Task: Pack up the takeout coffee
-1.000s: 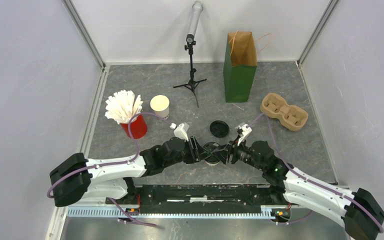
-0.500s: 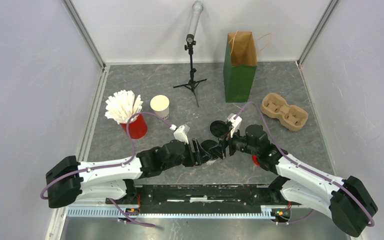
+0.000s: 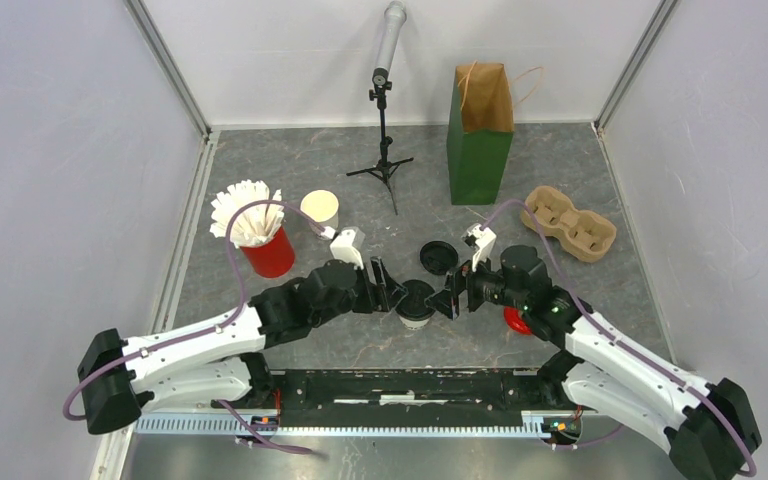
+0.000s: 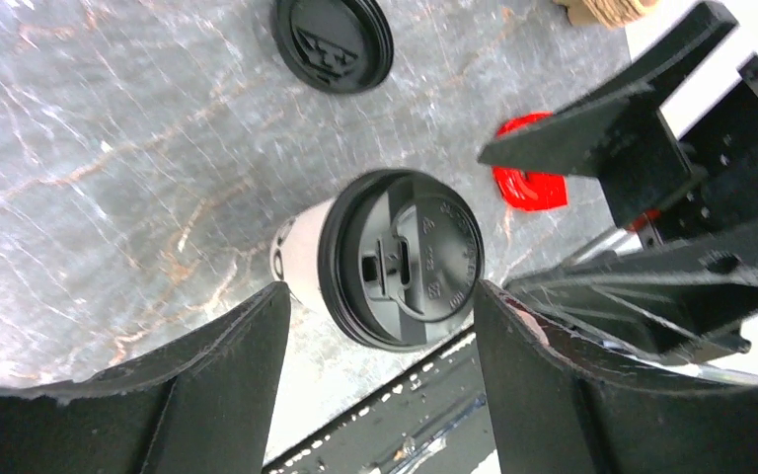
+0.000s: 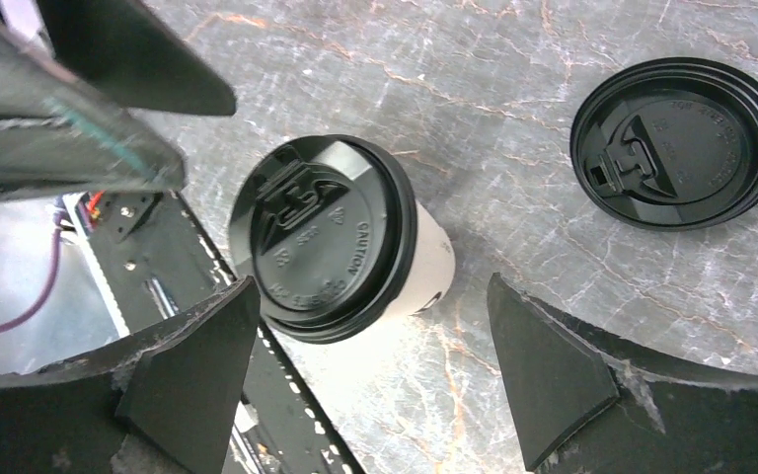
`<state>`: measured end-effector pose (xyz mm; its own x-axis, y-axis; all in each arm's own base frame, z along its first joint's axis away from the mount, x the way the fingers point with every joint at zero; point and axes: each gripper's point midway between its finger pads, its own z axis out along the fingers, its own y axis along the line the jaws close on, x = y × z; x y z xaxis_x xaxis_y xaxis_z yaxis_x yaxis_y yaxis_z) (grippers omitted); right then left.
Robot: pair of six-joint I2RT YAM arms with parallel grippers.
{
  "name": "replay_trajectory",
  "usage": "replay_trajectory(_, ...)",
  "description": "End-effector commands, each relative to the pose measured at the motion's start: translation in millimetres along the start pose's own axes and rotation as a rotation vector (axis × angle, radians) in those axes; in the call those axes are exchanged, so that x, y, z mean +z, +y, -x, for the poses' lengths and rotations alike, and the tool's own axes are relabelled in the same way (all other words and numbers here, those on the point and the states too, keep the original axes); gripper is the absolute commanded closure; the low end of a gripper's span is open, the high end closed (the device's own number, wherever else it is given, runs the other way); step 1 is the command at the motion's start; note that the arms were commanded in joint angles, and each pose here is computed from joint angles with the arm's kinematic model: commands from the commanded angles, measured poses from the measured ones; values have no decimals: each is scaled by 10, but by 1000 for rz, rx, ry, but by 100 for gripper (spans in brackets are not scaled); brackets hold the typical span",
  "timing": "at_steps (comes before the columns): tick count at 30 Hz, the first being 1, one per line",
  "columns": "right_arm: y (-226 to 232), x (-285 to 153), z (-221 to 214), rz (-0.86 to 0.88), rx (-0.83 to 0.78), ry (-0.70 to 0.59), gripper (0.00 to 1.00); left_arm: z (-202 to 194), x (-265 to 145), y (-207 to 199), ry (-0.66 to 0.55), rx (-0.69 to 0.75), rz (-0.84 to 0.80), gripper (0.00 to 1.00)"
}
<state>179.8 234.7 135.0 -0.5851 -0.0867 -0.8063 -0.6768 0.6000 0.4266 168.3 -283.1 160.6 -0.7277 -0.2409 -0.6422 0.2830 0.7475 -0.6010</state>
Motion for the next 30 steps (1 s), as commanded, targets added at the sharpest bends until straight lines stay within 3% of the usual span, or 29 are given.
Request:
replay_trajectory(1,105,-77,104,25,50,-40,8,216,14,-62,-11,124,-21,26)
replay_trajectory(7,136,-86,33,41,117,-40,15,128,126,-81,67,192,-51,27)
replay_trajectory(13,166,-40,-46,79,214,-73,32,-2,296,7,117,192,-54,29)
replay_trajectory(19,230,17,-113,143,258,-76,43,-65,370,141,132,202,-9,34)
replay_trajectory(25,248,20,-110,162,267,-95,45,-145,402,242,158,207,26,41)
replay_trajectory(30,293,-1,-54,179,281,-111,30,-184,410,280,170,203,35,43)
